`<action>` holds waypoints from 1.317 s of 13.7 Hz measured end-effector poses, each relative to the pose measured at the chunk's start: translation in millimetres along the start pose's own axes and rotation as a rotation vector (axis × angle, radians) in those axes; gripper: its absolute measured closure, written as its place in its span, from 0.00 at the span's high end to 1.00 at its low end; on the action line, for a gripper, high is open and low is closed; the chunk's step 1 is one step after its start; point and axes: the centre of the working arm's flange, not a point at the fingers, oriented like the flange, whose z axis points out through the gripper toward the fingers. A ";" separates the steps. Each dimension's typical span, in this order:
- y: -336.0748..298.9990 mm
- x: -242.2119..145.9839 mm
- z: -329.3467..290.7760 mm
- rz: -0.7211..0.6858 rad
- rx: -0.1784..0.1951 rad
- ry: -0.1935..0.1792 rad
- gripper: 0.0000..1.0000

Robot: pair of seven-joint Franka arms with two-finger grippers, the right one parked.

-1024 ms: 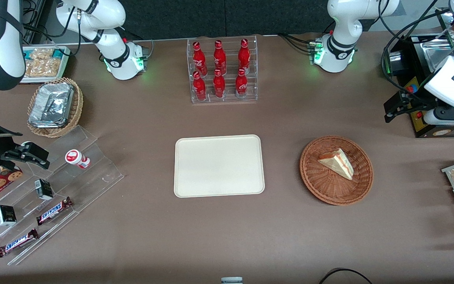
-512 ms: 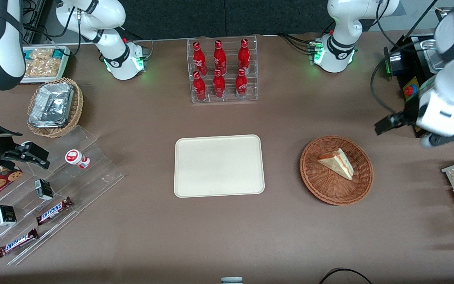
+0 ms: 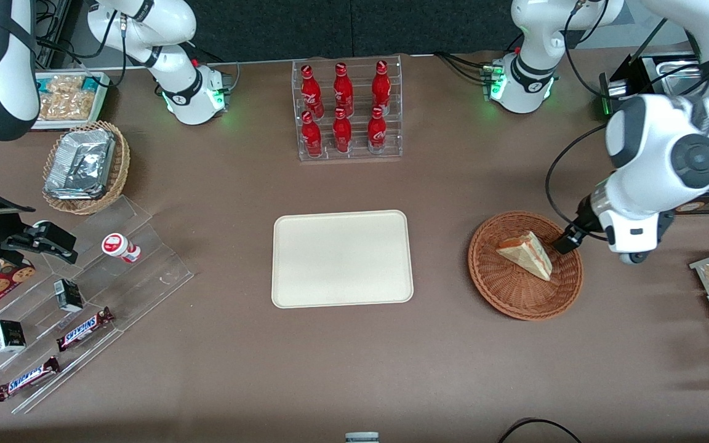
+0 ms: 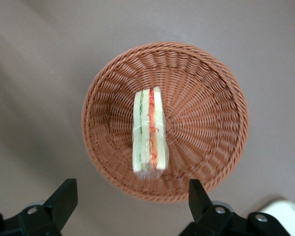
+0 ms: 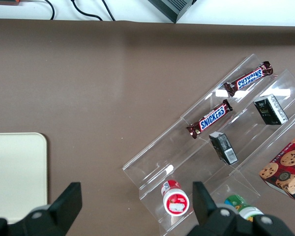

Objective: Place sandwich from basket to tray
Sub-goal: 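Lower the left gripper and grasp the wrapped sandwich in the basket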

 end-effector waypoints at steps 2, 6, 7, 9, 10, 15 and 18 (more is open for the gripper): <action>-8.4 -4.9 38.8 -0.042 -0.032 0.020 1.00; -14.0 -7.6 96.3 -0.138 -0.072 0.035 1.00; -11.8 -6.0 107.3 -0.152 -0.078 0.035 1.00; -8.4 -3.5 130.0 -0.183 -0.083 0.031 1.00; -7.2 -3.1 140.6 -0.198 -0.082 0.027 1.00; 6.1 -19.7 174.5 -0.225 -0.079 0.015 0.91; 13.9 -28.8 172.4 -0.207 -0.084 0.017 0.56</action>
